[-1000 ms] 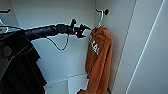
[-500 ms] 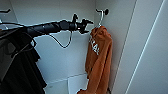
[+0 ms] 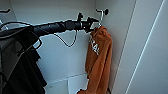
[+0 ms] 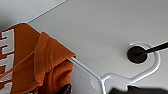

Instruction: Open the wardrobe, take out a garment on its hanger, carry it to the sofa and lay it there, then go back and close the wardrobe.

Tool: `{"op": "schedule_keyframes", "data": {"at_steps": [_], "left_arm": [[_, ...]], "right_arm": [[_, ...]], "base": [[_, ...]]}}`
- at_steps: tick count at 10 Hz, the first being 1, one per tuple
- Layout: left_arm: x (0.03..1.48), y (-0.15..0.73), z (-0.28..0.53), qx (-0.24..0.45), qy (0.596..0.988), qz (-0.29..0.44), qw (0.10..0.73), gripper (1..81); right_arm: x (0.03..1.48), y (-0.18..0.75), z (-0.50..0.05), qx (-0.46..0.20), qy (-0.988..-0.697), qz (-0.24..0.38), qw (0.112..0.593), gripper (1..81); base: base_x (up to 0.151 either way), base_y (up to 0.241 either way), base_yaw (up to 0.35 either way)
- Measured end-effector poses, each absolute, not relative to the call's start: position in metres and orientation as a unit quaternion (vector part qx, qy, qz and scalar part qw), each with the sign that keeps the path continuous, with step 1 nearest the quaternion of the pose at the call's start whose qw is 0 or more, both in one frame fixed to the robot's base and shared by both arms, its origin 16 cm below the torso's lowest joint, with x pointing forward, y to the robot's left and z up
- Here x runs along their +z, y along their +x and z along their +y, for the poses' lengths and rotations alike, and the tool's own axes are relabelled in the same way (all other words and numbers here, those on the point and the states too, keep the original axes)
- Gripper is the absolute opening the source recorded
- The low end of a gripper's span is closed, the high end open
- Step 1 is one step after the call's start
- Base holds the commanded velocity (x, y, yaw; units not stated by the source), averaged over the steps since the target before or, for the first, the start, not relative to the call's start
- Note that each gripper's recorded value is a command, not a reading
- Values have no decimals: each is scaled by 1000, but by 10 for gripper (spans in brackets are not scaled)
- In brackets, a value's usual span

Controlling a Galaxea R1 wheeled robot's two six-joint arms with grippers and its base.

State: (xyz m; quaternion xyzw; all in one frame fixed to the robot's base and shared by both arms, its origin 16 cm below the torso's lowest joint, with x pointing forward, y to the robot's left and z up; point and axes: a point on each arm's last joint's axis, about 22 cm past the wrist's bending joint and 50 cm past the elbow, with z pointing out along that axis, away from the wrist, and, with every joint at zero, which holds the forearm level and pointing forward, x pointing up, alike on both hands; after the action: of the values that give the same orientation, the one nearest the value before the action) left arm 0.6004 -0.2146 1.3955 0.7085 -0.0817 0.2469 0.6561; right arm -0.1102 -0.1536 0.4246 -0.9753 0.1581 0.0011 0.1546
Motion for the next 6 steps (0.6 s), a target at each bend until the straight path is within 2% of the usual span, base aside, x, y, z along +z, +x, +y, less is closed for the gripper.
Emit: {"op": "schedule_keyframes", "data": {"at_steps": [6], "left_arm": [[1398, 576, -253, 271, 701, -134, 646, 811]], "right_arm": [[424, -110, -152, 2, -975, 158, 154, 811]], "base": [[0, 0, 0]]}}
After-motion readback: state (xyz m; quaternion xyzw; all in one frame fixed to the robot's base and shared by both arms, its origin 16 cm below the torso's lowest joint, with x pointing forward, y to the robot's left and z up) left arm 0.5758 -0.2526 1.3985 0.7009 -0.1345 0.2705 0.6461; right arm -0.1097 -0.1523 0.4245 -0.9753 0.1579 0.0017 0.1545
